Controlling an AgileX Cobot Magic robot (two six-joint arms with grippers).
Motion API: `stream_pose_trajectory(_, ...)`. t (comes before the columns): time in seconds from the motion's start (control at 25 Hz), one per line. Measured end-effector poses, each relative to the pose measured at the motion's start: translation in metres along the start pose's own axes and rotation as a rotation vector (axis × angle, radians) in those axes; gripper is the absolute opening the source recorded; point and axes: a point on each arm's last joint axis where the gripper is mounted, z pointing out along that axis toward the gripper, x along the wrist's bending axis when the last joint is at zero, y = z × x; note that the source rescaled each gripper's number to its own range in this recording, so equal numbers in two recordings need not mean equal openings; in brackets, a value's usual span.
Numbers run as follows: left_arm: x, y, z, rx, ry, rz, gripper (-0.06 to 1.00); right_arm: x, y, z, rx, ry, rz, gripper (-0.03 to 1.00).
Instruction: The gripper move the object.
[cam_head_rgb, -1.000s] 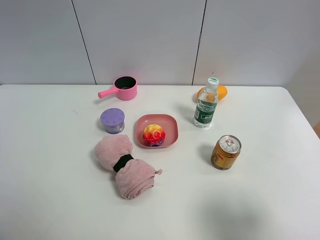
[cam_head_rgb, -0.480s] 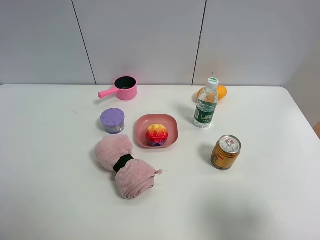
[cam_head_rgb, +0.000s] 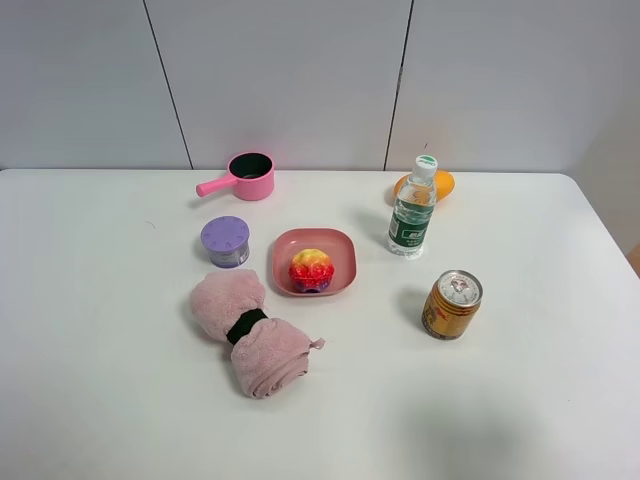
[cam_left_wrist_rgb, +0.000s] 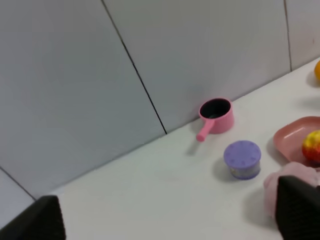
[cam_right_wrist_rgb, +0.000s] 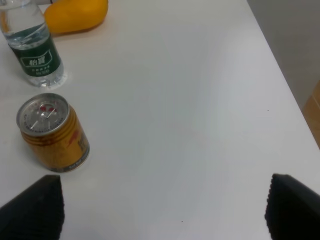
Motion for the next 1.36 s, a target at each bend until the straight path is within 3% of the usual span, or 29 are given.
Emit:
stream_pose_trajectory(0.16,-0.015,-0.04,0.008,0.065,0.055,-0.131,0.87,0.0,0.0,0.0,0.0,0.0,0.0,1.0)
stream_pose_trajectory(0.36,-0.027,-0.09,0.028,0.121,0.162,-0.219,0.87,0.0,0.0,0.0,0.0,0.0,0.0,1.0)
stream_pose_trajectory(0.6,-0.035,-0.132,0.07,0.273,0.168,-0.337,0.87,0.0,0.0,0.0,0.0,0.0,0.0,1.0)
stream_pose_trajectory(1.36,-0.035,-0.138,0.079,0.25,0.175,-0.366,0.87,0.0,0.0,0.0,0.0,0.0,0.0,1.0)
